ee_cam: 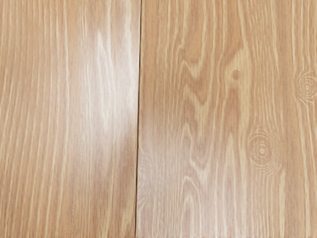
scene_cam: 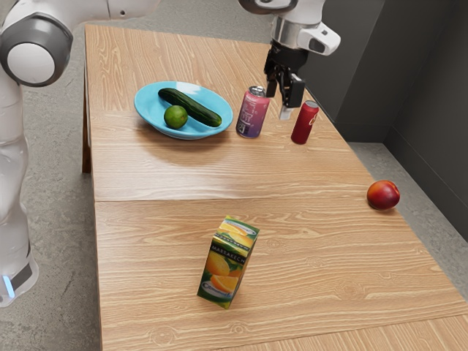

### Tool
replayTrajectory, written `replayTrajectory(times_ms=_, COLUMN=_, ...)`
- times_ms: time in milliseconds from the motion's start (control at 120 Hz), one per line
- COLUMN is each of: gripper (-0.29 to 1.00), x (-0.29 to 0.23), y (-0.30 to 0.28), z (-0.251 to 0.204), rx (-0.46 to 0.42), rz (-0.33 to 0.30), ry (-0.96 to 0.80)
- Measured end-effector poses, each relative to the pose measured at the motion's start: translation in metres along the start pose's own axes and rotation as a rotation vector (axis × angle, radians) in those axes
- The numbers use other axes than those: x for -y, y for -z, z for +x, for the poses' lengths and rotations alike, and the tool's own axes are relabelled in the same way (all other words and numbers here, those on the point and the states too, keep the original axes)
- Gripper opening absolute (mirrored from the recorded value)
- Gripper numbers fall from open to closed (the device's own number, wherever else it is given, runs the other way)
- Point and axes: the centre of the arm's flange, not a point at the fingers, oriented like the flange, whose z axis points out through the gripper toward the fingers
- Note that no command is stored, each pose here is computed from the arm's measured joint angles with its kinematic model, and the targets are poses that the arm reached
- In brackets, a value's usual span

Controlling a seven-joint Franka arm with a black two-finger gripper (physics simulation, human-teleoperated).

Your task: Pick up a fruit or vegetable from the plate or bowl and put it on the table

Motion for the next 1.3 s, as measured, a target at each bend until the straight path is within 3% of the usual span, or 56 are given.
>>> replayTrajectory(times_ms=233, gripper=0.70, x=0.007, y=0.003, z=-0.005, rx=0.021, rz=-0.048, ry=0.018)
replayTrajectory(times_ms=442, gripper=0.70, x=0.022, y=0.015, z=-0.021, rx=0.066, rz=-0.023, ry=-0.027)
replayTrajectory(times_ms=633, gripper=0.70, x=0.032, y=0.007, z=-0.034, rx=0.190, rz=-0.033, ry=-0.271)
replayTrajectory(times_ms=800, gripper=0.70, x=0.035, y=0.002, z=-0.039, rx=0.243, rz=-0.025, ry=-0.486)
replayTrajectory(times_ms=1017, gripper=0.69, x=0.034, y=0.013, z=-0.066, rx=0.203, rz=0.000, ry=-0.771)
replayTrajectory(times_ms=1300, gripper=0.70, x=0.044, y=0.023, z=-0.091, rx=0.175, rz=-0.028, ry=-1.144)
